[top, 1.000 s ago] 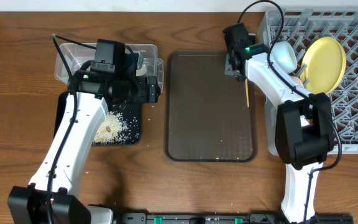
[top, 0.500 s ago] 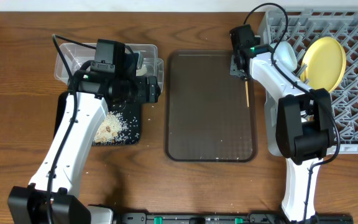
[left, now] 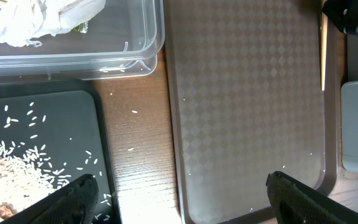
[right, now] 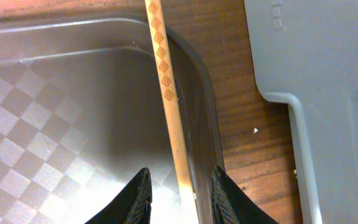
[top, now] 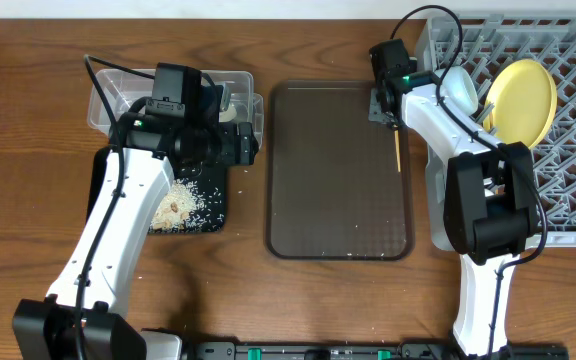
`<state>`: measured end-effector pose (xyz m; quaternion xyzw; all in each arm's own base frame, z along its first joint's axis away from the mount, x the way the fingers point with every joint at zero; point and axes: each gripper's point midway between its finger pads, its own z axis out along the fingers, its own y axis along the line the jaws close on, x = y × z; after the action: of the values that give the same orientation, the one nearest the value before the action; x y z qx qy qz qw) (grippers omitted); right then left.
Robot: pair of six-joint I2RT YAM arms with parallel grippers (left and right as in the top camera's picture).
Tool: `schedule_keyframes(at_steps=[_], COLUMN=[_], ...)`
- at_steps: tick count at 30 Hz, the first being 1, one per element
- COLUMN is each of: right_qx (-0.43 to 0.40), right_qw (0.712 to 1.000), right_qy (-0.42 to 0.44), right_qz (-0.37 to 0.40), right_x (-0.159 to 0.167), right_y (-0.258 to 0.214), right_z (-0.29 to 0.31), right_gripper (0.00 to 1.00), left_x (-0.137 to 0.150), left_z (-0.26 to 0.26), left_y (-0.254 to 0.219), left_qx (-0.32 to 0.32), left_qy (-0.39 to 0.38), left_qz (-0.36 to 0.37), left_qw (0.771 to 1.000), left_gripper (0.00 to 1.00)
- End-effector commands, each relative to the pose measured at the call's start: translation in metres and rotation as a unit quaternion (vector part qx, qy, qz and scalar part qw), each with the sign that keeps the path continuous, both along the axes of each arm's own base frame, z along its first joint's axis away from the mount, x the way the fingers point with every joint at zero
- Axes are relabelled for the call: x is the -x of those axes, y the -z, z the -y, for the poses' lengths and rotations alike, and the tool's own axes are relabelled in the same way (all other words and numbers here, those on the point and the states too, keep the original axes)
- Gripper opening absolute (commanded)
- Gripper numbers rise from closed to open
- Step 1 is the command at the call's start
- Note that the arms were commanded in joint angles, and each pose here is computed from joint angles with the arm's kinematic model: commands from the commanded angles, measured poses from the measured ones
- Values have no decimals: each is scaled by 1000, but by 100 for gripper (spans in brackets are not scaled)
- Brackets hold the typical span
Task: Sort waste into correct bins and load items into the dishwasher rack
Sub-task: 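Reach right gripper to second chopstick on brown tray and grasp it, then carry second chopstick with right gripper and place it in rack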
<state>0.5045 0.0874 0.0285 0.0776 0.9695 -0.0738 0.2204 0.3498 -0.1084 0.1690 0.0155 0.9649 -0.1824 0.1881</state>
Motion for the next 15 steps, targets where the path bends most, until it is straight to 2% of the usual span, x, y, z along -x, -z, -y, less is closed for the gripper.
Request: schedule_keyframes(at_steps=[1, 8, 15], right_qx=[4, -1, -30], right_qw=[1000, 999, 997], right_qy=[-2, -7, -31], right_qz=[-18, -33, -61], right_x=[3, 7, 16], right_y=[14, 25, 36], right_z=[3, 0, -15], right_gripper=[30, 30, 21], left_x=[-3, -3, -3], left_z=[0, 0, 0], left_y=[-2, -2, -2], left_qx=[-4, -4, -4], left_qy=[1, 1, 1], left_qz=[4, 4, 4], left_qw=[1000, 1000, 1000], left_gripper=[89, 89, 90])
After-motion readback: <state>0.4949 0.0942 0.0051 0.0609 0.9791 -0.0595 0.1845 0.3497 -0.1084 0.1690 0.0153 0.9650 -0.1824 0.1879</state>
